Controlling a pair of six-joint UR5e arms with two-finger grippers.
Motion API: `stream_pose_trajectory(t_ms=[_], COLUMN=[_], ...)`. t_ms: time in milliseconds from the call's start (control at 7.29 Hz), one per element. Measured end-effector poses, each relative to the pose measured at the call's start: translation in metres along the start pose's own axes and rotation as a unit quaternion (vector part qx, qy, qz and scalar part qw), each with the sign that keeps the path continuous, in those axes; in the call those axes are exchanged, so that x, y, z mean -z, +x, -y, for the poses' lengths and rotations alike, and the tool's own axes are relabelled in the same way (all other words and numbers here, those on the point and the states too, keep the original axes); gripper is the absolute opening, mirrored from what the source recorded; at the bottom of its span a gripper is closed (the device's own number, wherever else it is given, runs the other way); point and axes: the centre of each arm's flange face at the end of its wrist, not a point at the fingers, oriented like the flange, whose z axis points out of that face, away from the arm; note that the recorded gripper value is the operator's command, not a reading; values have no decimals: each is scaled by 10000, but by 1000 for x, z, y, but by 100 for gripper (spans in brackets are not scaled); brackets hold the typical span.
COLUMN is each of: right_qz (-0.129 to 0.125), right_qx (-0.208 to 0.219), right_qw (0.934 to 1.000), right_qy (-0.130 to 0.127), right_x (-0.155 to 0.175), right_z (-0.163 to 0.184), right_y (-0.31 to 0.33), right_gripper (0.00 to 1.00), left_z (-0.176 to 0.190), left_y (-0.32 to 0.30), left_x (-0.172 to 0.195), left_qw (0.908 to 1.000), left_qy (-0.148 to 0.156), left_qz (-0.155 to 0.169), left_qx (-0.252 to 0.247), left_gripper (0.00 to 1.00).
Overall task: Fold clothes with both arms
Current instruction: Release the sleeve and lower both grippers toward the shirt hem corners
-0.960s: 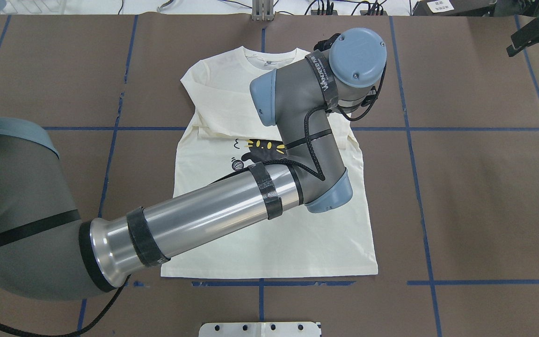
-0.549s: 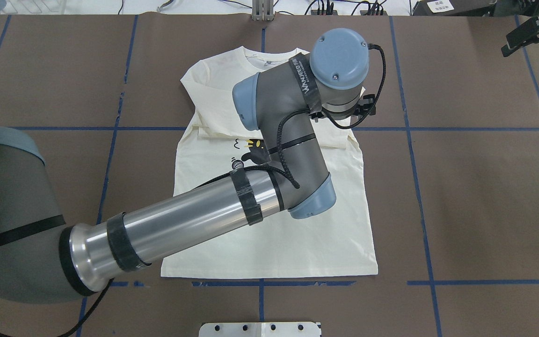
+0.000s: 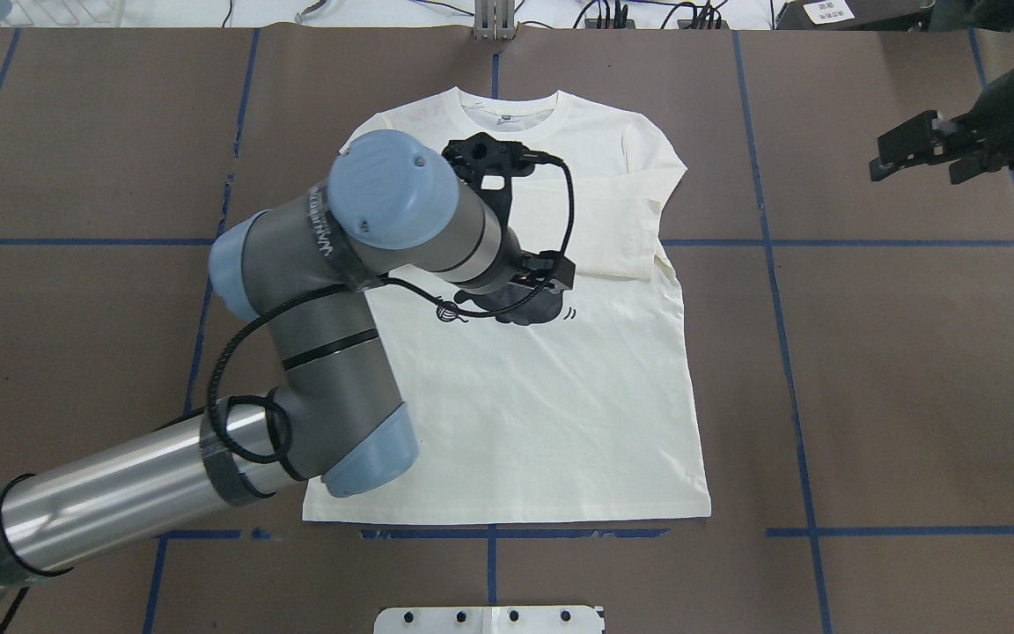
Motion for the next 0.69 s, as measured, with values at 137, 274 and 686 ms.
stream_pose_trajectory(t_ms=[137, 274, 686], right_qz=[77, 124, 122], right_qx=[-271, -512, -955], right_qw=[9995, 9983, 9944], right_qy=[130, 246, 431], right_x=[-11, -28, -48], right_z=[-36, -76, -222], right_y=[-41, -80, -132], right_gripper=[100, 100, 99], left_z=[-14, -27, -80], left_y=[-24, -49, -122], left_x=[6, 9, 28], left_qw=[10000, 9998, 9987], left_qy=[-32, -23, 263], left_qz=[27, 84, 396], left_qx=[-77, -175, -173], left_gripper=[100, 100, 82])
